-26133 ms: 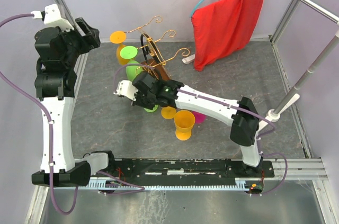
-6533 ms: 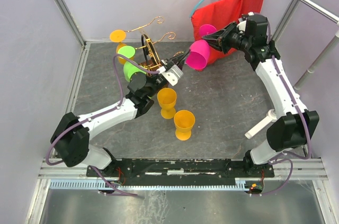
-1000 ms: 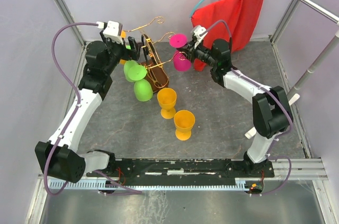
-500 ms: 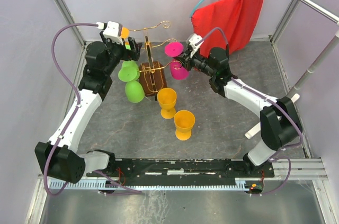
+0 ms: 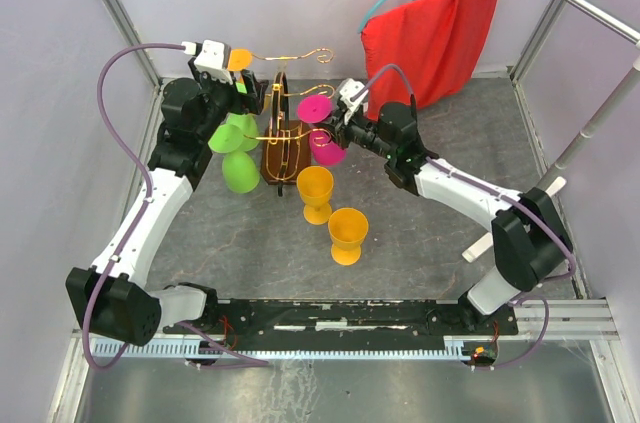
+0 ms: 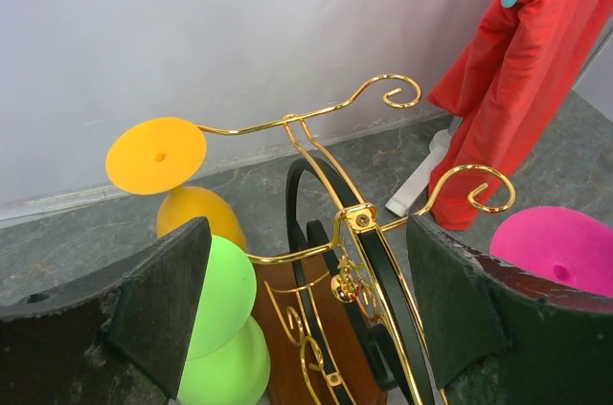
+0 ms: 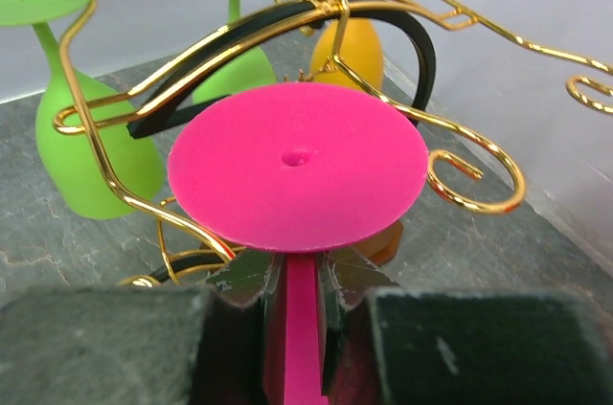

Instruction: Place the wine glass upside down on the wine glass rack

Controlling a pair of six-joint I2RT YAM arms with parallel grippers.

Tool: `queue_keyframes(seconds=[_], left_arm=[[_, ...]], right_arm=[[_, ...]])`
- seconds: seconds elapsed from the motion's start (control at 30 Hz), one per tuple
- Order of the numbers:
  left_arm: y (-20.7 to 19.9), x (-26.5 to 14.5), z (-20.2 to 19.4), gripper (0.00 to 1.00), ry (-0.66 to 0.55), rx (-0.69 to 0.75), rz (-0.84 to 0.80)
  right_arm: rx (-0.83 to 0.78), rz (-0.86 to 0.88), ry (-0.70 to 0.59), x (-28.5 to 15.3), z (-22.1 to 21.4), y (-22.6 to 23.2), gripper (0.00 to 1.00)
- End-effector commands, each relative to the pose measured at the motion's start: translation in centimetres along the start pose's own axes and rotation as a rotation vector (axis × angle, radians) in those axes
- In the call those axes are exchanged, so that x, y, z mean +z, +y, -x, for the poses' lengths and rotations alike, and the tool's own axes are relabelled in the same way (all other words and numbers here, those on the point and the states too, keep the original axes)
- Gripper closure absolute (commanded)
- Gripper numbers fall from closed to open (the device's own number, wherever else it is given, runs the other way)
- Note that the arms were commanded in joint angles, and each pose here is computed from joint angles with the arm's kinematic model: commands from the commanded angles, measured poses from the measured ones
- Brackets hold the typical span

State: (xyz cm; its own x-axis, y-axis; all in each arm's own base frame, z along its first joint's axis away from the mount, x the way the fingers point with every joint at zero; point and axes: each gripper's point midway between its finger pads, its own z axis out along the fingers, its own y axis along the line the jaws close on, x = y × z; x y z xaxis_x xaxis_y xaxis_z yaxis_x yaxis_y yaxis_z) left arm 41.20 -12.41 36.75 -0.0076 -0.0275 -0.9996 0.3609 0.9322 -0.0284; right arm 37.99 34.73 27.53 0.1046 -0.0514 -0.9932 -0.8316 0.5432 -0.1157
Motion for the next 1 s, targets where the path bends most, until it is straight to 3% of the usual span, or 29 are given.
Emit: queue_keyframes(seconds=[0.0, 0.47, 0.97], left_arm=[[0.0, 0.3, 1.6, 0.11, -0.059, 0.018, -0.011], [0.0, 0.9, 1.4, 0.11, -0.054, 0.018, -0.017], [0.4, 0.8, 1.2, 0.11, -0.054, 0.027, -0.004]], right_arm=[[-0.058, -0.076, -0.043, -1.3, 3.0, -1.6, 0.99], [-0.007, -0.2, -0.075, -3.9, 2.4, -8.4, 0.99], [-0.007, -0.062, -0.189, 1.3, 1.7, -12.1, 0.99]])
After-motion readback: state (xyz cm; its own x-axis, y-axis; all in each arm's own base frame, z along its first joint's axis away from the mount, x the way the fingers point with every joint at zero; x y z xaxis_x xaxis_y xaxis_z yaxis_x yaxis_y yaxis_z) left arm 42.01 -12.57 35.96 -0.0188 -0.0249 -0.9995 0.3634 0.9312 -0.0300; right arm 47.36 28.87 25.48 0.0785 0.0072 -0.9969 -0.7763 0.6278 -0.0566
